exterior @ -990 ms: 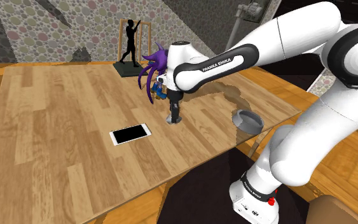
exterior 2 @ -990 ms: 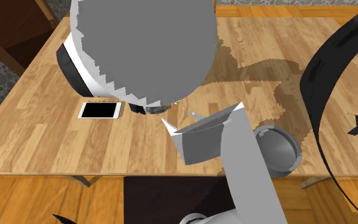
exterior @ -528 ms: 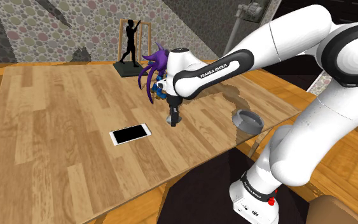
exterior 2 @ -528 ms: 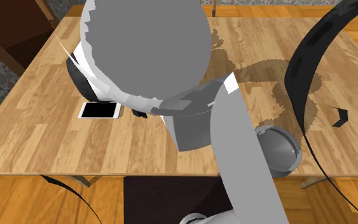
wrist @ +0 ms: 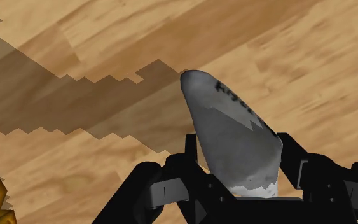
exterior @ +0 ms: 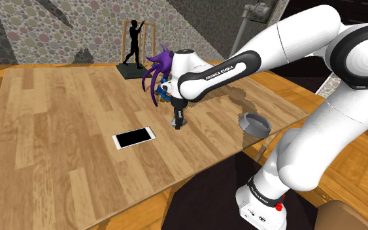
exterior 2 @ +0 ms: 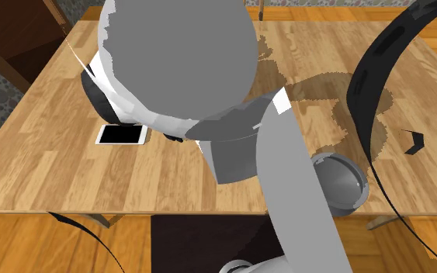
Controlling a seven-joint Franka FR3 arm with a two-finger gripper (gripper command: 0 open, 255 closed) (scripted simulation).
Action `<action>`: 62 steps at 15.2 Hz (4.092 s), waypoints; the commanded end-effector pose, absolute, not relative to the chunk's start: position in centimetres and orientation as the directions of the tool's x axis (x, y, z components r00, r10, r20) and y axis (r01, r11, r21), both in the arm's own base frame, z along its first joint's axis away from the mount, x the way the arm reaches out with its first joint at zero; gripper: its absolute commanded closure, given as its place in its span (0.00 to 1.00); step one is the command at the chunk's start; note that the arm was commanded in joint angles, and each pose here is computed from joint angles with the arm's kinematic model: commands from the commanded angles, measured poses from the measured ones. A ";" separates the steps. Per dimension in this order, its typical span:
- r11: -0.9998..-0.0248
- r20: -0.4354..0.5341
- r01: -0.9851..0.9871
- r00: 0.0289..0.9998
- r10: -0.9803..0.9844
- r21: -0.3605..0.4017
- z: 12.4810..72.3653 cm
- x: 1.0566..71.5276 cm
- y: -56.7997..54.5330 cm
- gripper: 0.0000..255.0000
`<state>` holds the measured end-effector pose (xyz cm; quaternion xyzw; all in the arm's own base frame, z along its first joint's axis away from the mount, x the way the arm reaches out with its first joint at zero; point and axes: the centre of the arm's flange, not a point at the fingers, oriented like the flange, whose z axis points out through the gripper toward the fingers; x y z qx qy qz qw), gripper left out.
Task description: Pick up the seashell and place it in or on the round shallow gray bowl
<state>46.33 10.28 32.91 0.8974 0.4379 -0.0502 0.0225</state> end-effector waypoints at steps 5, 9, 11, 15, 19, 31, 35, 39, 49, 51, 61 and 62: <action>-0.616 -0.110 0.788 0.612 0.784 -0.004 32.9 46.3 10.3 1.00; -0.616 -0.110 0.788 0.612 0.784 -0.003 34.5 46.3 10.3 1.00; -0.616 -0.110 0.788 0.612 0.784 -0.003 35.5 46.3 10.3 1.00; -0.616 -0.110 0.788 0.612 0.784 -0.003 37.7 46.3 10.3 1.00; -0.616 -0.110 0.788 0.612 0.784 -0.003 39.8 46.3 10.3 1.00; -0.616 -0.110 0.788 0.612 0.784 -0.003 44.9 44.9 8.1 1.00; -0.616 -0.110 0.788 0.612 0.784 -0.003 44.8 42.1 3.6 1.00; -0.616 -0.110 0.788 0.612 0.784 -0.003 44.8 39.2 -0.8 1.00; -0.616 -0.110 0.788 0.612 0.784 -0.003 44.6 32.0 -11.9 1.00; -0.616 -0.110 0.788 0.612 0.784 -0.003 44.6 30.6 -14.1 1.00; -0.616 -0.110 0.788 0.612 0.784 -0.003 44.5 23.5 -25.2 1.00; -0.616 -0.110 0.788 0.612 0.784 -0.003 44.5 22.7 -26.3 1.00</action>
